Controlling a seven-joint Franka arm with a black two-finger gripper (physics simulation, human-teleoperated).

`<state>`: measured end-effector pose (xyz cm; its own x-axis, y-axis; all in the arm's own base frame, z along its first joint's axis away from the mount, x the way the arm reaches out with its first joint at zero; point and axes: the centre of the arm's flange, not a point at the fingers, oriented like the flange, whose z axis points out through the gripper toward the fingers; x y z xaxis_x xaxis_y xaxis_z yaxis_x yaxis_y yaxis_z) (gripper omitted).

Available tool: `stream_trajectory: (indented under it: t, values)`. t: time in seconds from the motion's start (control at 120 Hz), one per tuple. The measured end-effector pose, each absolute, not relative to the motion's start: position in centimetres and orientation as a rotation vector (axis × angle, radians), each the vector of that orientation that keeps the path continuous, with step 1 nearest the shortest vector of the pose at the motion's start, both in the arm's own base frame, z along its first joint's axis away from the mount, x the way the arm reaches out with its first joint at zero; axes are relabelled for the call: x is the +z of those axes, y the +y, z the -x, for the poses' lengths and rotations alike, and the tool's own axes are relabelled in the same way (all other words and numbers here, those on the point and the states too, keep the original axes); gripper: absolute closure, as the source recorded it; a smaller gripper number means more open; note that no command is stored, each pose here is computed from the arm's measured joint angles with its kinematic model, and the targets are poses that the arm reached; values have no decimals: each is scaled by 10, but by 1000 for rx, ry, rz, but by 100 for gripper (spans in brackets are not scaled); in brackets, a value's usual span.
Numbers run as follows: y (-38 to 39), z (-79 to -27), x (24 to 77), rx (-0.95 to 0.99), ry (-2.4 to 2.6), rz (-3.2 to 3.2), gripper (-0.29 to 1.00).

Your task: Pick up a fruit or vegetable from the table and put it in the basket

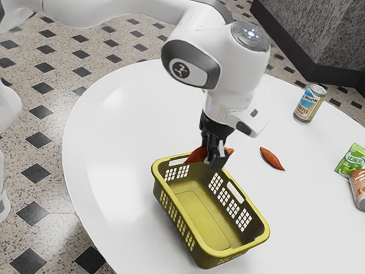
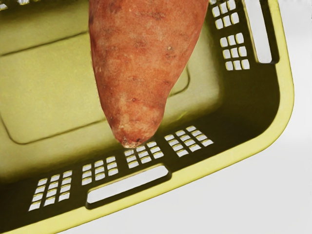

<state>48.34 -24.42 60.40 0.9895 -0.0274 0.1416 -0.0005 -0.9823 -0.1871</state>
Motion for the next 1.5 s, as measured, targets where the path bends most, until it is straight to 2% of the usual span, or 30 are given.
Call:
stream_trajectory:
  t: [0.083, 0.25, 0.433, 0.542, 0.617, 0.658, 0.725, 0.792, 0.925, 1.017, 1.133, 1.383, 1.417, 1.5]
  values:
    - [-242, -476, 607, -229, -6, 2945, 52]
    - [-233, -484, 603, -232, -87, 2934, 18]
    - [-215, -496, 604, -237, -183, 2931, 5]
    - [-157, -580, 607, -232, -422, 2974, 3]
    - [-22, -664, 582, -199, -767, 2967, 2]
    - [23, -693, 560, -180, -846, 2996, 1]
    - [58, -722, 526, -169, -882, 3052, 1]
    - [60, -743, 495, -170, -852, 3110, 1]
    - [57, -756, 479, -206, -775, 3162, 2]
    - [27, -730, 548, -256, -578, 3151, 1]
    - [-53, -703, 590, -230, -50, 3009, 1]
    - [-8, -675, 657, -223, 410, 2696, 0]
    - [-6, -685, 644, -232, 492, 2705, 0]
    - [20, -733, 564, -264, 702, 2812, 0]
